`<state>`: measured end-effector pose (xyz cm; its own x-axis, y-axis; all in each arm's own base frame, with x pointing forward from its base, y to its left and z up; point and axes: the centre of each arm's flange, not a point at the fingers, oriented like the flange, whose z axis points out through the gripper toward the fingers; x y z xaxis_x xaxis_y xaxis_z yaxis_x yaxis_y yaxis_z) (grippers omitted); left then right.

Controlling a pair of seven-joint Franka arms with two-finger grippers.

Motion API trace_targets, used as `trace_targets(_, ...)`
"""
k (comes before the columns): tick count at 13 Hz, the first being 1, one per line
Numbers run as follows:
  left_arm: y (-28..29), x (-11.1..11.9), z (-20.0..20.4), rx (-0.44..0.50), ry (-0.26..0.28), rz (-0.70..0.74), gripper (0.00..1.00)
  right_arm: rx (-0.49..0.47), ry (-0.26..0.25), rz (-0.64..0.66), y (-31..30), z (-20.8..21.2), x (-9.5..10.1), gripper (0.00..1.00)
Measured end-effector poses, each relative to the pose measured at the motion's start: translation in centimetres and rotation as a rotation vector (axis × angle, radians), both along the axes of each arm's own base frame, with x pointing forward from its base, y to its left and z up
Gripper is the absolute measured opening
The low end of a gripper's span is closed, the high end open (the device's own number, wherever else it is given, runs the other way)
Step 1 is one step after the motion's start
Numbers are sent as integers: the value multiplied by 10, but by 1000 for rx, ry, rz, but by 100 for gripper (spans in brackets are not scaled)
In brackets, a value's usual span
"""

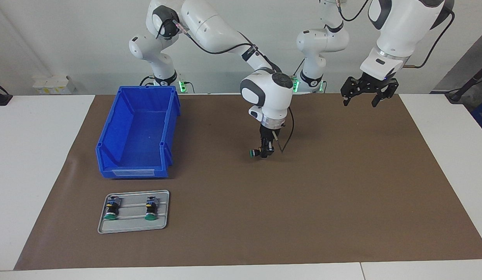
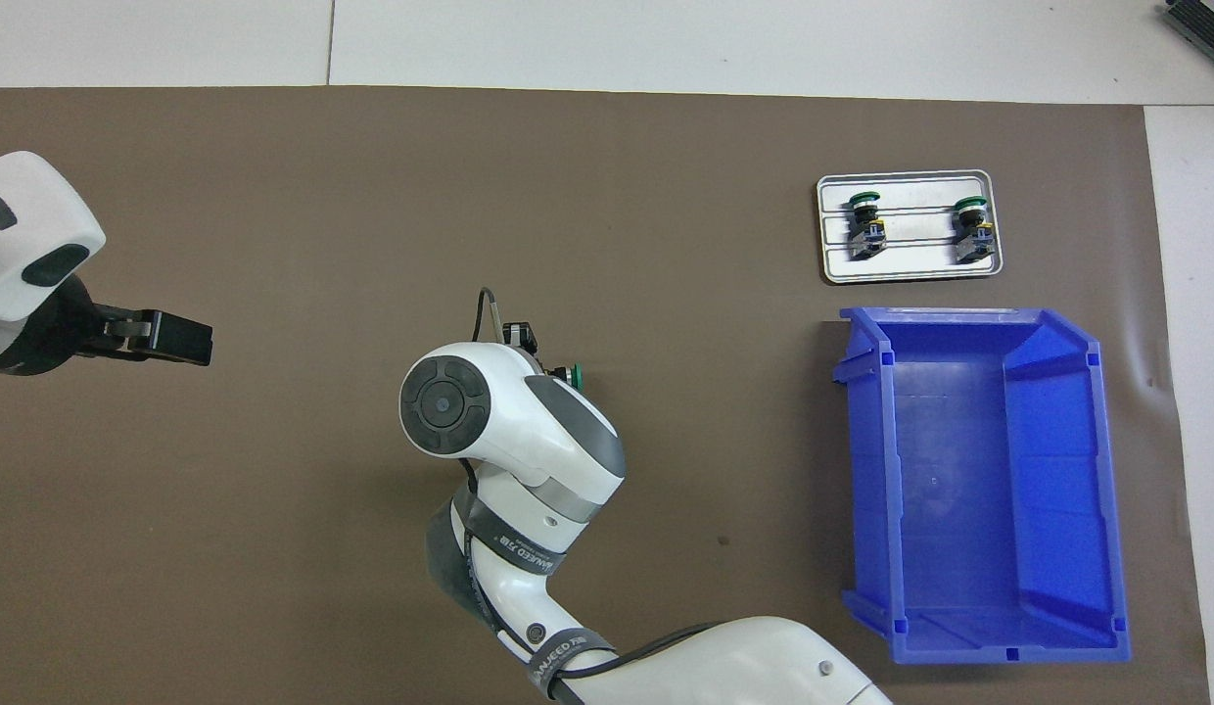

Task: Place and press button with both arms
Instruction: 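Carry the button with the right gripper to the table center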

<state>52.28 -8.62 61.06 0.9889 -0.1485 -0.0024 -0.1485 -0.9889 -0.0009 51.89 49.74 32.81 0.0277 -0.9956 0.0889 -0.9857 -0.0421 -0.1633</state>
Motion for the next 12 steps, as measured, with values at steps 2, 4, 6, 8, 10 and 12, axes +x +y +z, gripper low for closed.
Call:
trace_targets(2,-11,-2,-1,1,2,-22,100,19,-11,14,0,-16,-5,33)
trace_targets(4,-18,-4,-1,1,3,-35,100,20,-10,19,-2,-27,-8,33)
trace_targets(6,-24,-3,-1,-1,-7,-45,100,9,-25,47,-1,-26,-9,51)
trace_targets(8,-27,0,-2,-7,-39,-50,100,-8,-36,110,1,-22,-10,74)
trace_targets(10,-35,1,-6,-14,-61,-69,100,-6,-54,165,-5,-2,-3,96)
trace_targets(12,-54,0,-13,-29,-79,-116,100,-9,-74,216,-37,40,18,100)
